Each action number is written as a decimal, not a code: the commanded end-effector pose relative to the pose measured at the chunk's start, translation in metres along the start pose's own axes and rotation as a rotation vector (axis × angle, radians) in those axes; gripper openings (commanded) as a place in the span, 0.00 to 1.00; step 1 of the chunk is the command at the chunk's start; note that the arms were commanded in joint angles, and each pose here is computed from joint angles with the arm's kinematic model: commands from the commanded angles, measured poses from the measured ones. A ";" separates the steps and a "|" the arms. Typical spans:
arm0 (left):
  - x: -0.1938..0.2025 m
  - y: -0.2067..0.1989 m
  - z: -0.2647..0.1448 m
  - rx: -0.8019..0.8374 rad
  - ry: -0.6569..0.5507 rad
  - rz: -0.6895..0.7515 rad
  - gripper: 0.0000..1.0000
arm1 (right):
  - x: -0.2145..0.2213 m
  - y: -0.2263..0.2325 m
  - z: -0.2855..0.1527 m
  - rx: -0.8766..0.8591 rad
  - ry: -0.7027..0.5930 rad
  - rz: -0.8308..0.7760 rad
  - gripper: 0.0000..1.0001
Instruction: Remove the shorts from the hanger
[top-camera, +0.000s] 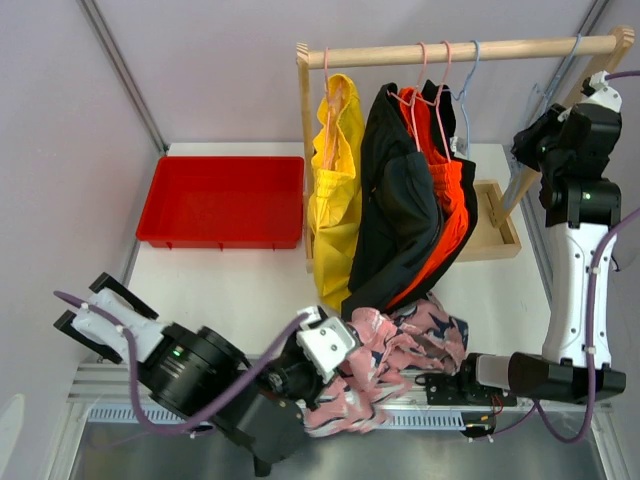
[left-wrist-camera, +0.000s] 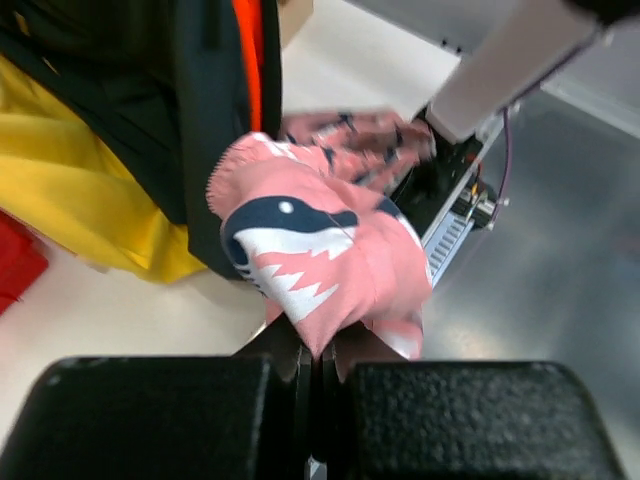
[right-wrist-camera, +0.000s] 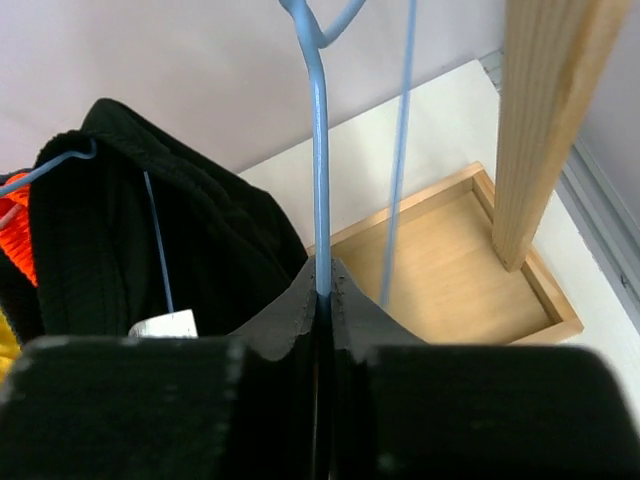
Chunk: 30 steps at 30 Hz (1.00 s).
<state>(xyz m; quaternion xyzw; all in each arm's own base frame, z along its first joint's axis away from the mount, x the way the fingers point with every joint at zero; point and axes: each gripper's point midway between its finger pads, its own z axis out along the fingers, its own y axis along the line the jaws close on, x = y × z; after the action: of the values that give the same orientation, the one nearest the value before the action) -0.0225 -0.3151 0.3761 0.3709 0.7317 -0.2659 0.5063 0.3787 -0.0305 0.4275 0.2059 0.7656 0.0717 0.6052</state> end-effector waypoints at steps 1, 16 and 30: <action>-0.033 -0.017 -0.062 0.153 -0.089 0.121 0.00 | 0.006 -0.006 -0.026 -0.012 -0.001 -0.005 0.29; -0.171 0.113 -0.059 -0.150 -0.394 0.201 0.00 | 0.029 -0.016 -0.091 -0.037 -0.021 -0.003 1.00; -0.218 0.319 -0.190 -0.868 -0.515 0.055 0.00 | 0.051 -0.015 -0.124 -0.091 -0.020 0.003 0.99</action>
<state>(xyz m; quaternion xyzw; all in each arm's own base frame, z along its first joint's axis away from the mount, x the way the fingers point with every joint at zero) 0.1734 -0.1240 0.6142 0.1548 0.6134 -0.0176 0.7742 0.2499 -0.0125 0.4067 0.1890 0.7581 0.0891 0.6177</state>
